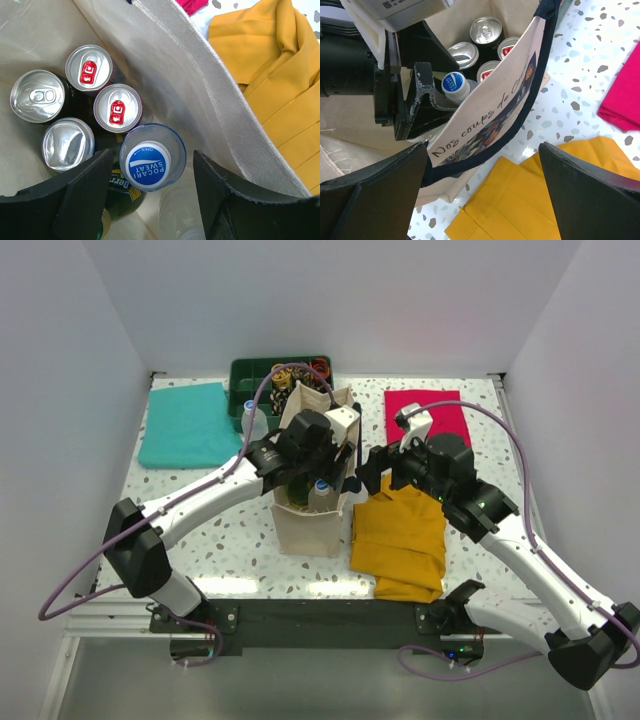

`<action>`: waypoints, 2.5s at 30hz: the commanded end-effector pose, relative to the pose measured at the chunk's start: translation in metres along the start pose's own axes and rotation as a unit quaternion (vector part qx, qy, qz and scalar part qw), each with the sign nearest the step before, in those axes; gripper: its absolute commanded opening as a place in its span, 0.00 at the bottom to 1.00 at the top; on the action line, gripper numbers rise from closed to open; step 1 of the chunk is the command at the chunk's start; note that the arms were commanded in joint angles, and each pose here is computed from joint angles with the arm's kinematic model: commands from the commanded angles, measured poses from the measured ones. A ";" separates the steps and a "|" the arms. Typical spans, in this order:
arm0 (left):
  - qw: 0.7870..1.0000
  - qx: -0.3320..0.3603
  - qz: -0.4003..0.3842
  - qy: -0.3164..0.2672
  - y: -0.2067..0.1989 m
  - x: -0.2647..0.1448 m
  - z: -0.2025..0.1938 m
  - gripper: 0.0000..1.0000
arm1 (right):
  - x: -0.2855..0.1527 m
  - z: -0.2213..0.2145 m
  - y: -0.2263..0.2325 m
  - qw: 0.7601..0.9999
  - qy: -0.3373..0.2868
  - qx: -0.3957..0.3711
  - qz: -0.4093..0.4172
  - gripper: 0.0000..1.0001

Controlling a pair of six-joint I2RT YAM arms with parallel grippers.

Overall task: Take the beverage out of the canvas bag
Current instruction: Take out the drink from the canvas bag.

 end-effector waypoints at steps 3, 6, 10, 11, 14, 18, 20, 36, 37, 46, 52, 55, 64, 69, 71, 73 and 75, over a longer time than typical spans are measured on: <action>0.999 -0.011 0.003 -0.040 0.000 -0.004 0.023 0.69 | -0.002 0.014 0.002 1.000 -0.019 -0.007 -0.002 0.98; 0.999 -0.011 -0.002 -0.045 -0.001 -0.005 0.024 0.67 | -0.003 0.014 0.002 1.000 -0.020 -0.007 0.000 0.98; 0.999 -0.009 -0.006 -0.044 -0.003 -0.003 0.023 0.54 | -0.003 0.014 0.002 1.000 -0.021 -0.007 -0.002 0.98; 0.999 -0.010 -0.006 -0.043 -0.003 -0.003 0.022 0.48 | -0.003 0.014 0.002 1.000 -0.021 -0.007 -0.001 0.98; 0.999 -0.008 -0.012 -0.037 -0.005 0.001 0.018 0.34 | -0.004 0.014 0.002 1.000 -0.021 -0.007 -0.003 0.98; 0.999 -0.007 -0.021 -0.030 -0.009 0.005 0.014 0.09 | -0.004 0.014 0.002 1.000 -0.022 -0.007 -0.002 0.98; 0.999 -0.010 -0.019 -0.028 -0.008 0.006 0.012 0.00 | -0.003 0.014 0.002 1.000 -0.021 -0.007 -0.002 0.98; 0.994 -0.021 0.004 -0.105 0.004 -0.041 0.057 0.00 | -0.004 0.015 0.001 1.000 -0.024 -0.005 -0.006 0.98; 0.994 -0.020 0.005 -0.111 0.006 -0.044 0.061 0.00 | -0.003 0.015 0.001 1.000 -0.024 -0.005 -0.005 0.98; 0.989 -0.019 0.013 -0.147 0.010 -0.066 0.077 0.00 | -0.002 0.015 0.001 1.000 -0.022 -0.002 -0.004 0.98; 0.987 -0.020 0.015 -0.161 0.012 -0.075 0.083 0.00 | -0.002 0.015 0.002 1.000 -0.023 -0.002 -0.004 0.98; 0.985 -0.019 0.010 -0.172 0.012 -0.083 0.089 0.00 | -0.001 0.014 0.001 1.000 -0.021 -0.001 -0.006 0.98; 0.982 -0.018 -0.011 -0.189 0.008 -0.105 0.104 0.00 | 0.000 0.015 0.000 1.000 -0.023 -0.002 -0.008 0.98; 0.979 -0.016 -0.011 -0.203 0.010 -0.120 0.114 0.00 | 0.001 0.014 -0.001 1.000 -0.022 -0.004 -0.010 0.98; 0.977 -0.017 -0.008 -0.213 0.012 -0.129 0.120 0.00 | 0.001 0.014 -0.001 1.000 -0.021 -0.005 -0.011 0.98; 0.975 -0.017 -0.006 -0.220 0.013 -0.136 0.124 0.00 | 0.002 0.014 -0.002 1.000 -0.021 -0.006 -0.012 0.98; 0.974 -0.018 -0.002 -0.227 0.015 -0.143 0.127 0.00 | 0.002 0.014 -0.002 1.000 -0.021 -0.006 -0.012 0.98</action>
Point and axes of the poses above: each gripper's point midway between its finger pads, its own x axis out along the fingers, its own y axis along the line the jaws close on, z = x × y, the point moved 3 cm from there along -x, back along the fingers, and after that the axes turned 5 degrees about x, right-handed, at the moved point
